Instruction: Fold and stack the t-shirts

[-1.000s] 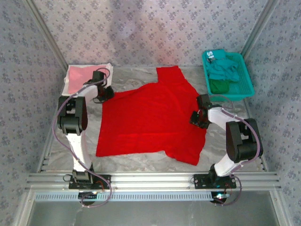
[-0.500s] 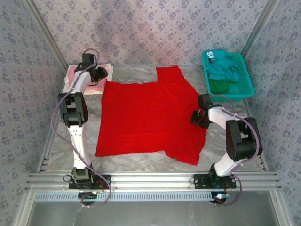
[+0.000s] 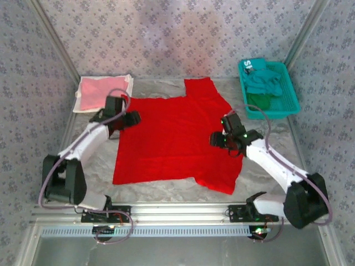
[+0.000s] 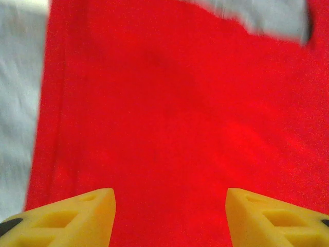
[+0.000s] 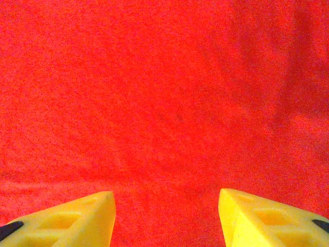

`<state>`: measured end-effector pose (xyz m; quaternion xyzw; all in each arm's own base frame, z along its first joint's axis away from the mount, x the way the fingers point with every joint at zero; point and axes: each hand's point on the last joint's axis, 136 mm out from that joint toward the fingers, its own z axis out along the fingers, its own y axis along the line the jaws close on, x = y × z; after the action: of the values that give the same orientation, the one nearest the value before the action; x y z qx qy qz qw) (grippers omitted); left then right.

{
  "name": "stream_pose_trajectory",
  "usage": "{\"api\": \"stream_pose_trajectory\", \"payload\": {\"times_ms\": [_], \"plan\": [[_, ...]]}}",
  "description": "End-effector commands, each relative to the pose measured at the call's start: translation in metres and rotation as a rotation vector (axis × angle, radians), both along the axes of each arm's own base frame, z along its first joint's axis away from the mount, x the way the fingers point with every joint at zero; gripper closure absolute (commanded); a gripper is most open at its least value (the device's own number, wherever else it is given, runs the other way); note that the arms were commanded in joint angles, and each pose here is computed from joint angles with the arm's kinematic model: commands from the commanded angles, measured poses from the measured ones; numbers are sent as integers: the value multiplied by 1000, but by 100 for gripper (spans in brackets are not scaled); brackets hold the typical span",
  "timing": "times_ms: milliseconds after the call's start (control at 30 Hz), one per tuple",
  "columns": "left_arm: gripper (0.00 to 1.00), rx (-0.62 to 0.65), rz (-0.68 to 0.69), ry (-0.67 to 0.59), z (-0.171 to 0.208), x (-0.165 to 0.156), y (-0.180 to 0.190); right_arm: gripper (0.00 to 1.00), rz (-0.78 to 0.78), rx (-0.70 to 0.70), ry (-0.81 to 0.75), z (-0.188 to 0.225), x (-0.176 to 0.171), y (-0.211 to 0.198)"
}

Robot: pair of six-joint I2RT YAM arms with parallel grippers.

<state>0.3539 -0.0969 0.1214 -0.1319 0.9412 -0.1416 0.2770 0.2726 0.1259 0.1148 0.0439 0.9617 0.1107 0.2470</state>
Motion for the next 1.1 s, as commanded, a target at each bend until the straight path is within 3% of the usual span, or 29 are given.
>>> {"api": "stream_pose_trajectory", "payload": {"times_ms": [0,167,300,433,600,733,1067], "plan": [[40,89,154,299,-55,-90,42,42,-149,-86,225,-41,-70,-35],[38,70,283,401,-52,-171,61,39,-256,-75,310,-42,-127,-51],[35,26,347,425,-56,-193,46,38,-317,-86,352,-43,-157,-61],[34,62,421,513,-76,-215,56,36,-371,-130,402,-52,-179,-72],[32,37,490,447,-84,-208,66,29,-365,-62,445,-70,-192,-60],[33,-12,496,438,-102,-198,67,30,-317,69,416,-80,-181,-34],[57,-10,459,408,-114,-181,71,42,-279,104,465,-102,-179,-18]]}}
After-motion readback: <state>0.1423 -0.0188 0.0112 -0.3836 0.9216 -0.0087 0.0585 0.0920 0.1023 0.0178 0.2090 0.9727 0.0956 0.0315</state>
